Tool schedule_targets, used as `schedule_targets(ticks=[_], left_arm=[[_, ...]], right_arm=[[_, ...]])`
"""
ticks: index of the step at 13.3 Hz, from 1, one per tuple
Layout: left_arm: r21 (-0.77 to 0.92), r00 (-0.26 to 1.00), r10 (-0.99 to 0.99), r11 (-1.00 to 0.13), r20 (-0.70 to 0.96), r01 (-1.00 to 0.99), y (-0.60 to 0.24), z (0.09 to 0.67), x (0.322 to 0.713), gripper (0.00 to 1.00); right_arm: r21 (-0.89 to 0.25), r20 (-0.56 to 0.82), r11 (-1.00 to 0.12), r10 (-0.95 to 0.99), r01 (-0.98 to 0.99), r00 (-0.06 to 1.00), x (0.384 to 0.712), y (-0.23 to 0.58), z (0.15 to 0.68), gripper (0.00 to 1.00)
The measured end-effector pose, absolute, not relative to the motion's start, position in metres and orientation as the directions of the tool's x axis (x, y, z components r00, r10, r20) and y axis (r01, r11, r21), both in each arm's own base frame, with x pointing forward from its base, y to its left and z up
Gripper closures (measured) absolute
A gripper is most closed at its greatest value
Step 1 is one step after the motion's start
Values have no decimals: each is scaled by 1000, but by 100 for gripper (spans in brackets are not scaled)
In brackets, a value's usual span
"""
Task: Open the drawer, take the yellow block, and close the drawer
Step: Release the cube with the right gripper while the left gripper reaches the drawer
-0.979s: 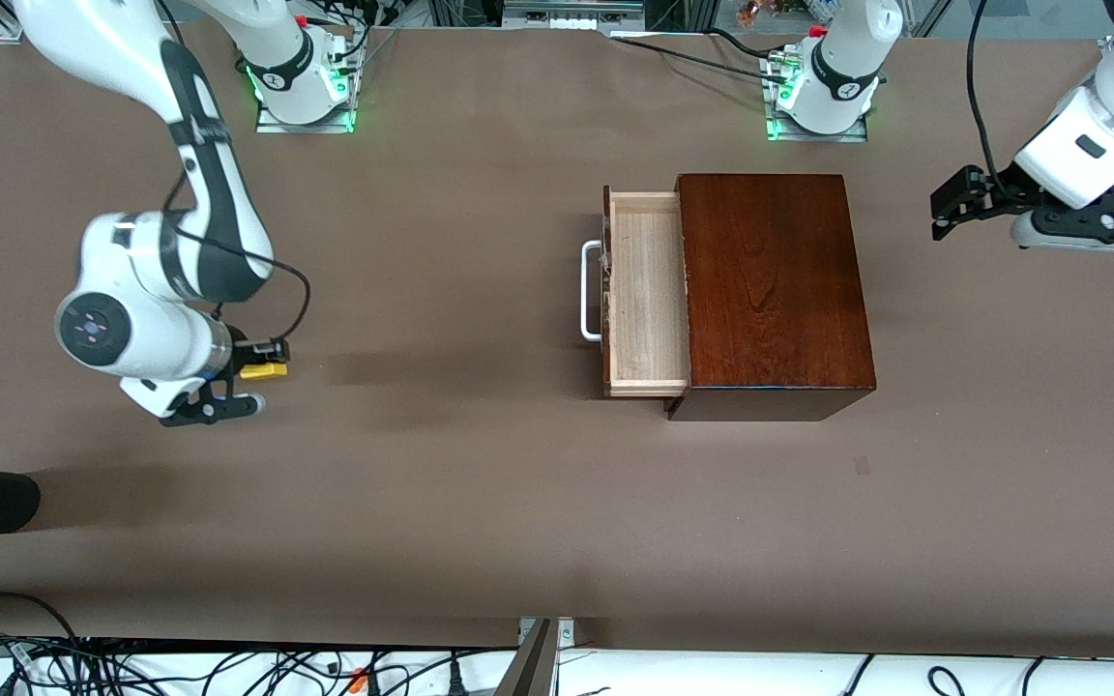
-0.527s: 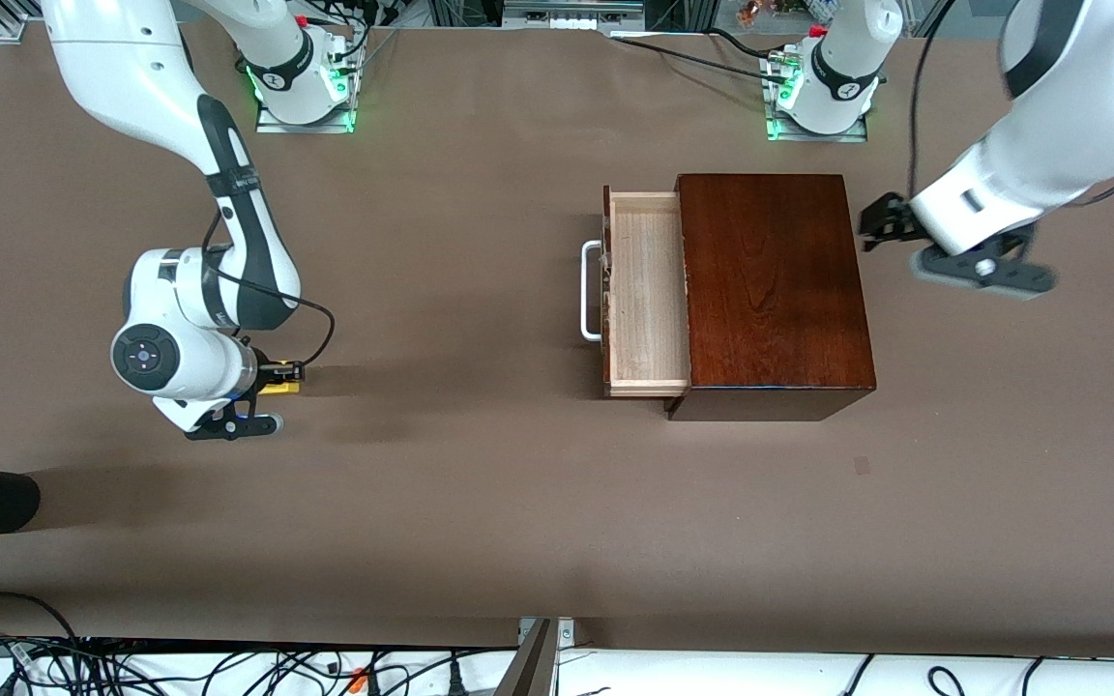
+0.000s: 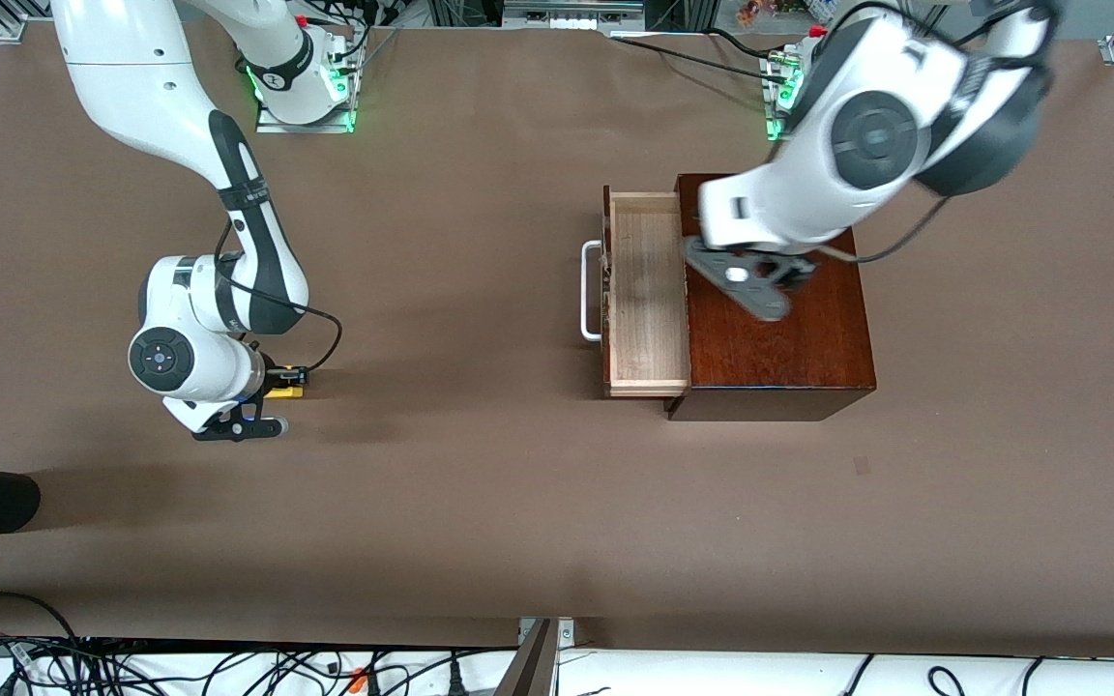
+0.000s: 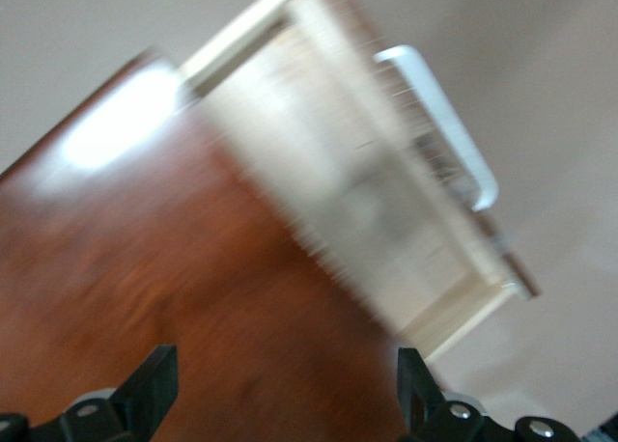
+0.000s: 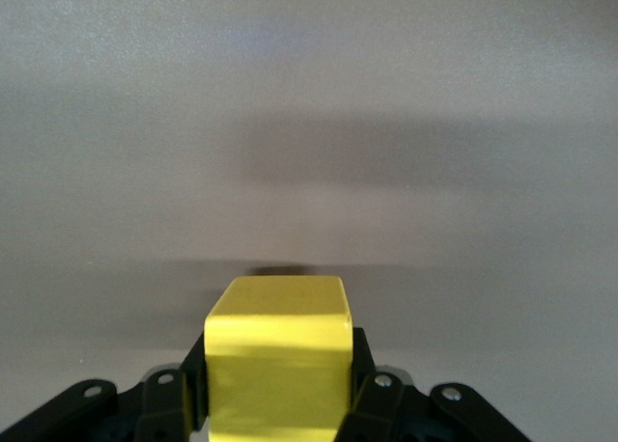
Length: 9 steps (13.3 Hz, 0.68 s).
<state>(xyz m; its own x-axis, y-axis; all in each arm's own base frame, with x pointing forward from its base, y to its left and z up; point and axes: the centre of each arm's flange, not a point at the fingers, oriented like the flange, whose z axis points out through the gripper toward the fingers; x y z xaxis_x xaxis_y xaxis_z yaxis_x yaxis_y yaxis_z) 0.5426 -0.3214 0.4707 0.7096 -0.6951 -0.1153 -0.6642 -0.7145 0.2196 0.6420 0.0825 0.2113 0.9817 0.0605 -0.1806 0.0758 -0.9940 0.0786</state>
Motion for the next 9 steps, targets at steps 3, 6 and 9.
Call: schedule_targets(ticks=[3, 6, 9], left_arm=[[233, 572, -820, -557, -7, -797, -402, 448, 525, 0], [209, 439, -895, -415, 81, -885, -472, 422, 493, 32], [196, 302, -945, -274, 128, -941, -502, 377, 493, 66]], right_arm=[[79, -184, -994, 60, 76, 981, 641, 82, 210, 45], [78, -181, -994, 61, 76, 982, 641, 82, 211, 29], [74, -166, -994, 62, 75, 984, 643, 83, 220, 0]])
